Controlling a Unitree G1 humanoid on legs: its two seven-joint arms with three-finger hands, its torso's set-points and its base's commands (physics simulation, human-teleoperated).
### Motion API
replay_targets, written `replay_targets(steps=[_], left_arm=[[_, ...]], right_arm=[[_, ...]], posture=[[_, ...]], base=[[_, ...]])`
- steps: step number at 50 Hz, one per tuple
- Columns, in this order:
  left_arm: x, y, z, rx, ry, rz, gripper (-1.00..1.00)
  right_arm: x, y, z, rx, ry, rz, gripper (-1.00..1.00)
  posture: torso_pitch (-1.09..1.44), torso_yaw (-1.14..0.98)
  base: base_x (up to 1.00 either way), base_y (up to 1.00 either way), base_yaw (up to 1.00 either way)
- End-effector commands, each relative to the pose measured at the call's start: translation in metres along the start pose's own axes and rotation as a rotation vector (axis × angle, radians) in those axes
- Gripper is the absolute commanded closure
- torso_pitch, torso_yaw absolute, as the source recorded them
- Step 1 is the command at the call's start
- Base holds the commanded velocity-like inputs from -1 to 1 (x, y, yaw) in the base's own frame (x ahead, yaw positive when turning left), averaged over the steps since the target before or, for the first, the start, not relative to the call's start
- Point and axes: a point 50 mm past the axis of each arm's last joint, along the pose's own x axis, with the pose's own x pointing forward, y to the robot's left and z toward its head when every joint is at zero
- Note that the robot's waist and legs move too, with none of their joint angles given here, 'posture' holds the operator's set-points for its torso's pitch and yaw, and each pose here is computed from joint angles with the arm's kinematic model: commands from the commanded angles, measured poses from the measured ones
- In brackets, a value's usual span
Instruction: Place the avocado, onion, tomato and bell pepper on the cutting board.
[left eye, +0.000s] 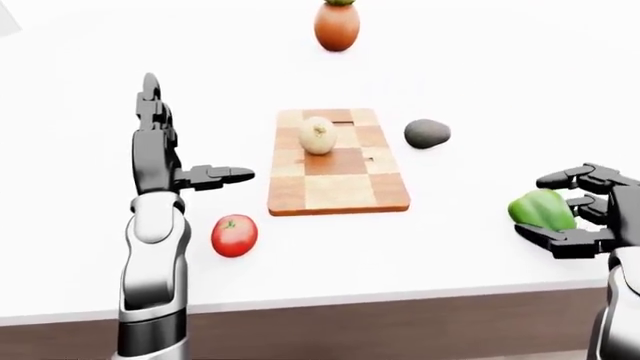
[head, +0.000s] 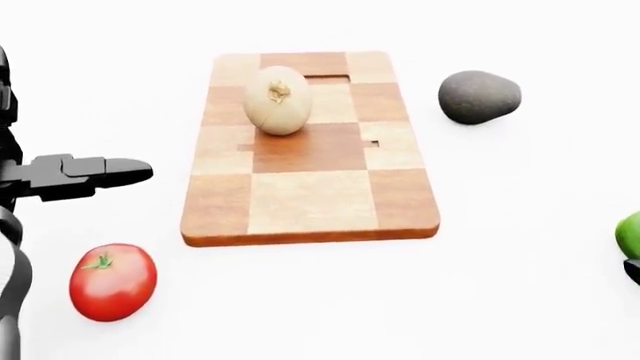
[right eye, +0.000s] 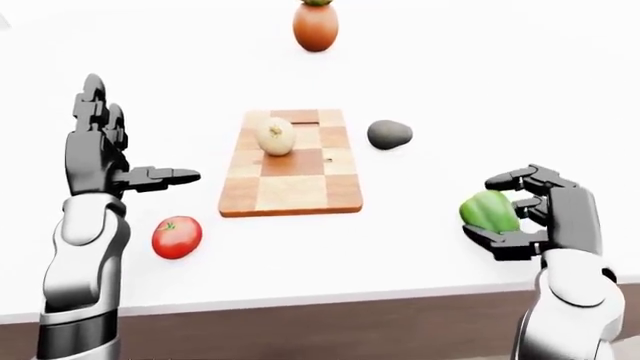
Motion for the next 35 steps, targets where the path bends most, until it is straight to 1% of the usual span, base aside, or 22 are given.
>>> replay_targets(steps=[1, 2, 5, 9, 15, 19, 23, 25, 26, 29, 35], left_arm=[[0.003, 0.004, 0.012, 0.003, -0.065, 0.016, -1.0], [0.003, 0.004, 0.013, 0.003, -0.065, 0.016, -1.0], [0.003, 0.004, 0.013, 0.003, -0.065, 0.017, -1.0], [0.003, 0.005, 0.014, -0.001, -0.067, 0.016, -1.0], [0.004, 0.005, 0.015, 0.0, -0.069, 0.017, -1.0], [0.005, 0.005, 0.016, -0.002, -0.07, 0.016, -1.0], [0.005, 0.004, 0.015, -0.002, -0.069, 0.015, -1.0], [0.005, 0.004, 0.015, -0.002, -0.07, 0.015, -1.0], [0.005, 0.004, 0.015, -0.001, -0.07, 0.016, -1.0], [0.005, 0.004, 0.015, 0.001, -0.07, 0.018, -1.0], [0.004, 0.005, 0.014, 0.002, -0.068, 0.017, -1.0]], right_arm=[[-0.001, -0.003, 0.012, -0.009, -0.041, 0.008, 0.92], [-0.001, -0.004, 0.016, -0.013, -0.049, 0.009, 0.96], [-0.002, -0.008, 0.031, -0.027, -0.079, 0.007, 0.99], [-0.003, -0.012, 0.057, -0.041, -0.136, 0.02, 1.0], [0.001, -0.009, 0.094, -0.054, -0.209, 0.046, 1.0], [0.005, -0.006, 0.112, -0.063, -0.247, 0.067, 1.0], [0.013, 0.007, 0.131, -0.064, -0.286, 0.112, 1.0], [0.02, 0.02, 0.146, -0.072, -0.319, 0.147, 1.0], [0.021, 0.023, 0.149, -0.071, -0.327, 0.155, 1.0], [0.027, 0.042, 0.165, -0.065, -0.369, 0.212, 1.0], [0.035, 0.07, 0.188, -0.051, -0.426, 0.285, 1.0]], posture=[[0.0, 0.0], [0.0, 0.0], [0.0, 0.0], [0.0, 0.0], [0.0, 0.0], [0.0, 0.0], [0.0, 0.0], [0.0, 0.0], [0.0, 0.0], [0.0, 0.0], [0.0, 0.0]], base=[[0.0, 0.0, 0.0], [0.0, 0.0, 0.0], [0.0, 0.0, 0.0], [0.0, 0.0, 0.0], [0.0, 0.0, 0.0], [0.0, 0.0, 0.0], [0.0, 0.0, 0.0], [0.0, 0.0, 0.0], [0.0, 0.0, 0.0], [0.0, 0.0, 0.0], [0.0, 0.0, 0.0]])
